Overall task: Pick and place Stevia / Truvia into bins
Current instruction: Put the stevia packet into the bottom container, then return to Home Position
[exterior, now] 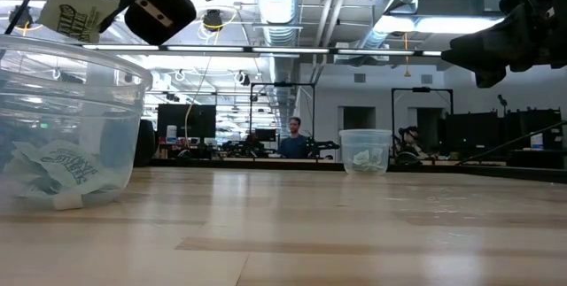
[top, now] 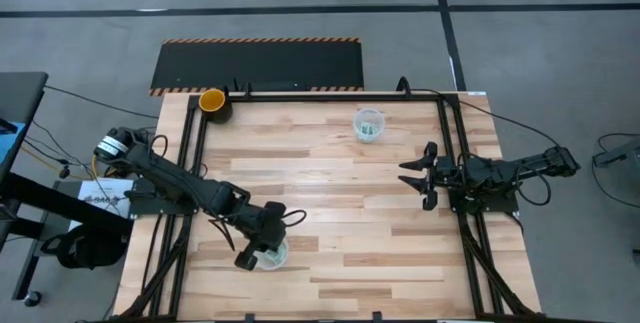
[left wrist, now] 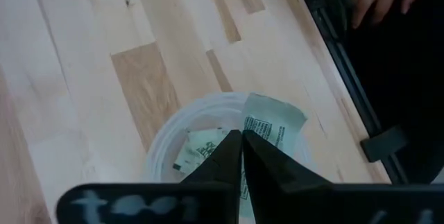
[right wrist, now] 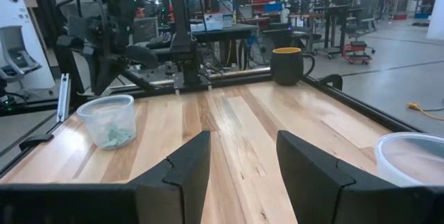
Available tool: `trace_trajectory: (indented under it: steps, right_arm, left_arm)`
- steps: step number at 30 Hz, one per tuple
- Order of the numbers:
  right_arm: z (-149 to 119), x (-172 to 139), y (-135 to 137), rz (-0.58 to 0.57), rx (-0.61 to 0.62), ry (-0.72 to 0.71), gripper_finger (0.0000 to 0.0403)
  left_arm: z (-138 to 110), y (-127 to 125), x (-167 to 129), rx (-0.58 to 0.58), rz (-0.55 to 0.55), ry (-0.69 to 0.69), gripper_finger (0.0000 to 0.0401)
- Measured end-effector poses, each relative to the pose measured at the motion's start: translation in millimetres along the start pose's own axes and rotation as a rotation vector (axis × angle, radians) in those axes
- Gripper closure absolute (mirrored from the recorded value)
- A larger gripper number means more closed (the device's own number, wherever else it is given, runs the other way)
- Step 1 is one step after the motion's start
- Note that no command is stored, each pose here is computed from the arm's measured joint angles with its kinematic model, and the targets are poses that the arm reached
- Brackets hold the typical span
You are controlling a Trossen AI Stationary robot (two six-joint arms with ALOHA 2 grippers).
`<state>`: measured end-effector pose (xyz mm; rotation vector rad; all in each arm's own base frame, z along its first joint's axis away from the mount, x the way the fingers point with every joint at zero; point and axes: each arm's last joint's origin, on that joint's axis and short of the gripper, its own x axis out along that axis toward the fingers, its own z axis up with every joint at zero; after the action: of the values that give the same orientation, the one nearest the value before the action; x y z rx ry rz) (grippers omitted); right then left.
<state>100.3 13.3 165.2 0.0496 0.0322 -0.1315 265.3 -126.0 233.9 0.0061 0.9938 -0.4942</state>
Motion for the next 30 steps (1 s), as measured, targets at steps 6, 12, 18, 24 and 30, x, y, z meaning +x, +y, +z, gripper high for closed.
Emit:
trace_trajectory:
  steps: [6,12,18,24,30]
  right_arm:
    - [0.0,0.0,0.0,0.0,0.0,0.0,0.0243]
    - [-0.1,0.0,0.0,0.0,0.0,0.0,0.0243]
    - [-0.1,0.0,0.0,0.0,0.0,0.0,0.0243]
    - [-0.1,0.0,0.0,0.0,0.0,0.0,0.0243]
    - [0.0,0.0,0.0,0.0,0.0,0.0,0.0243]
  left_arm:
    - [-0.9,-0.8,0.2,-0.025,0.0,0.009,0.0375]
    - [-0.9,-0.3,0.1,-0.027,0.01,0.008,0.0334]
    - [-0.3,0.3,-22.5,0.016,0.068,-0.049,0.032]
    - [-7.0,-3.9,-112.7,0.071,0.356,-0.358,0.0324]
    - [-70.7,-2.3,-158.7,0.047,0.577,-0.675,0.0324]
